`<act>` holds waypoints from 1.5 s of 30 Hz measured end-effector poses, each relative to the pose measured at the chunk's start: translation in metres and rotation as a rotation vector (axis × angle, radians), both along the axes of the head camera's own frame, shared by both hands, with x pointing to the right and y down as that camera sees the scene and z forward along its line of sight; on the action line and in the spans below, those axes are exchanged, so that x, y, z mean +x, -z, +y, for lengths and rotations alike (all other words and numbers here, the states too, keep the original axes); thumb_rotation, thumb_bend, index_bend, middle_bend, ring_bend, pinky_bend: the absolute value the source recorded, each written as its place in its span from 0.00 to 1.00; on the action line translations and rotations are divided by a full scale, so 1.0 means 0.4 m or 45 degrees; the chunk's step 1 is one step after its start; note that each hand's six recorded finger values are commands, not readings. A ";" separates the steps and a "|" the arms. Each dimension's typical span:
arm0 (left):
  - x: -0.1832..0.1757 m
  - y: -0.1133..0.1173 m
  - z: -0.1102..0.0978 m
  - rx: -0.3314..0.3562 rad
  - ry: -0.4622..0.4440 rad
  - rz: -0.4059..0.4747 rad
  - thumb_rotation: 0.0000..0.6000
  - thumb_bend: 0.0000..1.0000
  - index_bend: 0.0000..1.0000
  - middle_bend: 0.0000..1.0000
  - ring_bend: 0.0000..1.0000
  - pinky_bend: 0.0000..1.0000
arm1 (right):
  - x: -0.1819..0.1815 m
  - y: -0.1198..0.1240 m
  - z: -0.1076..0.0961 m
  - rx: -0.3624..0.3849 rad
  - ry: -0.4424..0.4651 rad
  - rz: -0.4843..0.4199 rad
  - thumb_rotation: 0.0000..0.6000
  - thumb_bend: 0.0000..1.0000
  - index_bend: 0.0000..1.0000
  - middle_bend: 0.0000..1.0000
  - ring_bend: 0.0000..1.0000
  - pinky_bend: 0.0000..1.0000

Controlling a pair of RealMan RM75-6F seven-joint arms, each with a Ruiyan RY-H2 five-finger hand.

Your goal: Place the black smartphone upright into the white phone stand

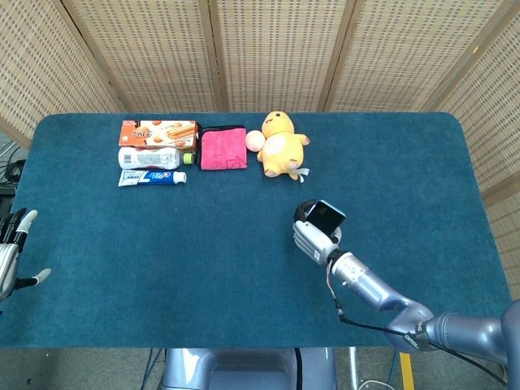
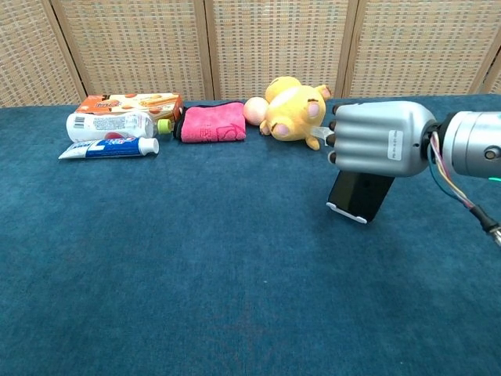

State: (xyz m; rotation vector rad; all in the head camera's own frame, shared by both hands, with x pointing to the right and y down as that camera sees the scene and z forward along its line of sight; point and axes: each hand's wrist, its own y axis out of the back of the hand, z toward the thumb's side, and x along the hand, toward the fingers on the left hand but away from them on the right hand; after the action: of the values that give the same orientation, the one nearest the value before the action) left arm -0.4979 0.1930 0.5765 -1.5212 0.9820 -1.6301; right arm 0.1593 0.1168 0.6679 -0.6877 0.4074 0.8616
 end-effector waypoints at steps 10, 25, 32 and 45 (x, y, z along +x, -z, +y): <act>0.001 0.000 0.002 -0.001 -0.003 -0.003 1.00 0.00 0.00 0.00 0.00 0.00 | 0.015 0.000 -0.003 0.011 -0.026 0.009 1.00 0.44 0.21 0.02 0.00 0.18; 0.000 -0.001 0.002 -0.002 -0.005 -0.003 1.00 0.00 0.00 0.00 0.00 0.00 | 0.038 0.000 0.003 0.017 -0.051 0.004 1.00 0.44 0.20 0.01 0.00 0.18; 0.001 0.001 0.005 0.001 -0.009 -0.002 1.00 0.00 0.00 0.00 0.00 0.00 | 0.052 0.006 0.007 0.020 -0.059 -0.004 1.00 0.44 0.20 0.01 0.00 0.18; -0.001 0.017 0.006 0.014 -0.007 0.028 1.00 0.00 0.00 0.00 0.00 0.00 | 0.116 0.149 -0.005 0.074 -0.231 -0.216 1.00 0.29 0.17 0.00 0.00 0.18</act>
State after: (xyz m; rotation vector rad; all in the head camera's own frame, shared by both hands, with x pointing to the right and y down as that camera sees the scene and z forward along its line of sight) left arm -0.4981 0.1955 0.5698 -1.5360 0.9962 -1.6046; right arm 0.2058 0.1147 0.6082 -0.7457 0.1685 0.9743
